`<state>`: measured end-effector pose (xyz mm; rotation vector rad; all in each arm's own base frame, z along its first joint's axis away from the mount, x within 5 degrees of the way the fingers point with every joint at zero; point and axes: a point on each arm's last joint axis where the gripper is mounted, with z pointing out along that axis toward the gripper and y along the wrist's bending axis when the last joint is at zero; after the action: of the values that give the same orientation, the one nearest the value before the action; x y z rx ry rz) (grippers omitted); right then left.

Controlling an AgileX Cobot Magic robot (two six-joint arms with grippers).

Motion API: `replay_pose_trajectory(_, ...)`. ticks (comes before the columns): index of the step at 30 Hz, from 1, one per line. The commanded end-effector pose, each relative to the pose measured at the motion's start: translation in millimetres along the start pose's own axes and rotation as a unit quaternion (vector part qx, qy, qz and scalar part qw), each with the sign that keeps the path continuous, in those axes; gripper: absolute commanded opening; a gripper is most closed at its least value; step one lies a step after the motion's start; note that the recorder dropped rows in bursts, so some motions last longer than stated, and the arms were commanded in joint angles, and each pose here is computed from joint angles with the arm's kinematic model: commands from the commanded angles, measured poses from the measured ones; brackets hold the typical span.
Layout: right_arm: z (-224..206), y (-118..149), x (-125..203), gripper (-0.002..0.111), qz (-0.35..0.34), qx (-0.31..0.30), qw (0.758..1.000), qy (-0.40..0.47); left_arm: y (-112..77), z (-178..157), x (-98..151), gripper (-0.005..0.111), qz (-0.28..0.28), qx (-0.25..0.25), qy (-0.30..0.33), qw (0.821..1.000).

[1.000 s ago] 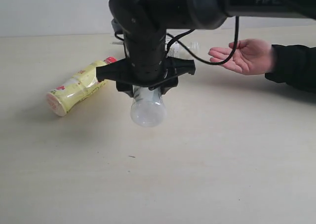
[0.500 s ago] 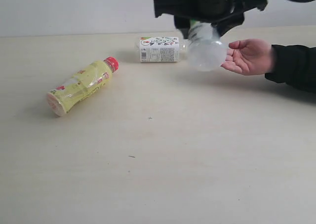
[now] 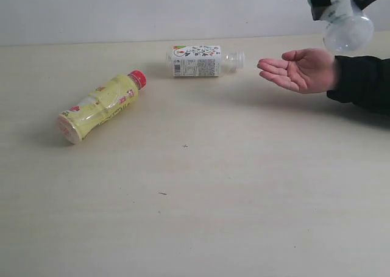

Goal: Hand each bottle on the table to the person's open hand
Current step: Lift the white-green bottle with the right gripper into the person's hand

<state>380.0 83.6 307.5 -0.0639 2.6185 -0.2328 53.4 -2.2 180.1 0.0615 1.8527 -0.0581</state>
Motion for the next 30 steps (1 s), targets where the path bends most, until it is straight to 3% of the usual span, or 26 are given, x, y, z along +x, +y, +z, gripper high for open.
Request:
replay_pose_trajectory(1,33.2,-3.2,4.5,0.0,-0.04,-0.001,0.999,0.018,-0.4,-0.5,-0.9,0.0,-0.001,0.003,-0.007,1.0)
replay_pose_trajectory(17,101.0,20.6,16.2,0.0,-0.067,-0.031,0.995,0.065,-0.4,-0.5,-0.9,0.0,-0.001,0.003,-0.007,1.0)
replay_pose_trajectory(30,110.0,23.5,17.3,0.0,-0.065,-0.033,0.995,0.066,-0.4,-0.5,-0.9,0.0,-0.001,0.003,-0.007,1.0)
